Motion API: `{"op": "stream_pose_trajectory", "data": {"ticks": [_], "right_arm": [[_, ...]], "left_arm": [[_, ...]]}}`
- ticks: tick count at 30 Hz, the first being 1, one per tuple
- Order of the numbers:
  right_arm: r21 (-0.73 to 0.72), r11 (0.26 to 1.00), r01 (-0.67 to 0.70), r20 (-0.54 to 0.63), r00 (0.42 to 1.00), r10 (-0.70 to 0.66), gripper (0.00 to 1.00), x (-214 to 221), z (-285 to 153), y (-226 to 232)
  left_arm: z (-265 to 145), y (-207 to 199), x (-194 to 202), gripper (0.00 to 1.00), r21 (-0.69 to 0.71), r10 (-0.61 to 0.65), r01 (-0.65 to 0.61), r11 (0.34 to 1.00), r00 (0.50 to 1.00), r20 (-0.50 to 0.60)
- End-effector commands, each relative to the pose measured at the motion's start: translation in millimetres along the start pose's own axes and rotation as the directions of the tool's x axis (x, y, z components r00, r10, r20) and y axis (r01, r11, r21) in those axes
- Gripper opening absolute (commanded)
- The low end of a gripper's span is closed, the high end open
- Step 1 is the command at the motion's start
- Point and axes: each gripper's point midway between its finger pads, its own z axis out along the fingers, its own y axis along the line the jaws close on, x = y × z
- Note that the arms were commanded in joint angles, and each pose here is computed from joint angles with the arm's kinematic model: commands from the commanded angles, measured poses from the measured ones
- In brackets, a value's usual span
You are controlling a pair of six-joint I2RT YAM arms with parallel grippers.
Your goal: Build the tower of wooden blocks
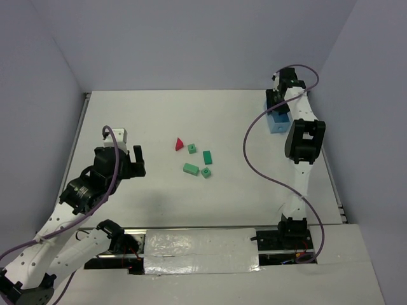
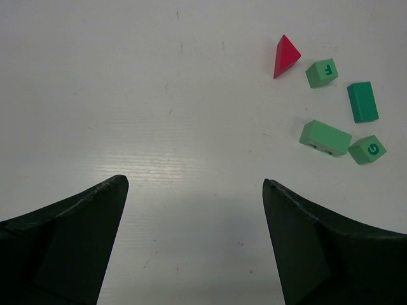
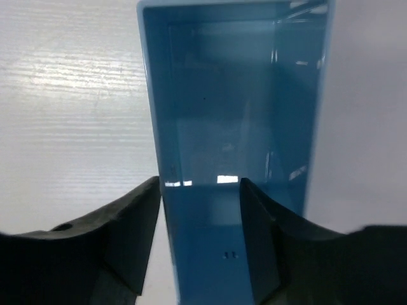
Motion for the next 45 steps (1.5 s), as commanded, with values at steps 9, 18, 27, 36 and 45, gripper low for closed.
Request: {"op": "stream_pose_trajectory", "data": {"ticks": [9, 18, 27, 36, 45], "right_arm": [[-0.044, 0.986, -0.163, 0.326, 0.930, 0.169, 1.00, -63, -165, 70], [-0.342, 0.936, -0.078, 0.392, 0.894, 0.218, 1.00, 45, -228, 260], [-0.220, 0.951, -0.219, 0.238, 0.933, 0.270, 1.00, 168, -180, 344], [-0.156, 0.987, -0.027, 0.226, 0.972, 0.062, 0.88, 201, -159, 351], [-0.170, 0.972, 0.162, 0.152, 0.979, -0.136, 0.75, 217, -131, 347]], "left_arm": [[-4, 0, -8, 1.00, 0.008, -0.010, 0.010, 1.000, 0.999, 0.042], [-10, 2, -14, 0.99, 0.013, -0.029, 0.028, 1.000, 0.997, 0.075], [-15, 4, -16, 1.00, 0.022, -0.041, 0.039, 0.999, 0.995, 0.095], [-19, 2, -18, 1.00, 0.048, -0.044, 0.039, 0.998, 0.993, 0.111], [-20, 1, -18, 0.99, 0.055, -0.046, 0.040, 0.998, 0.993, 0.113]]}}
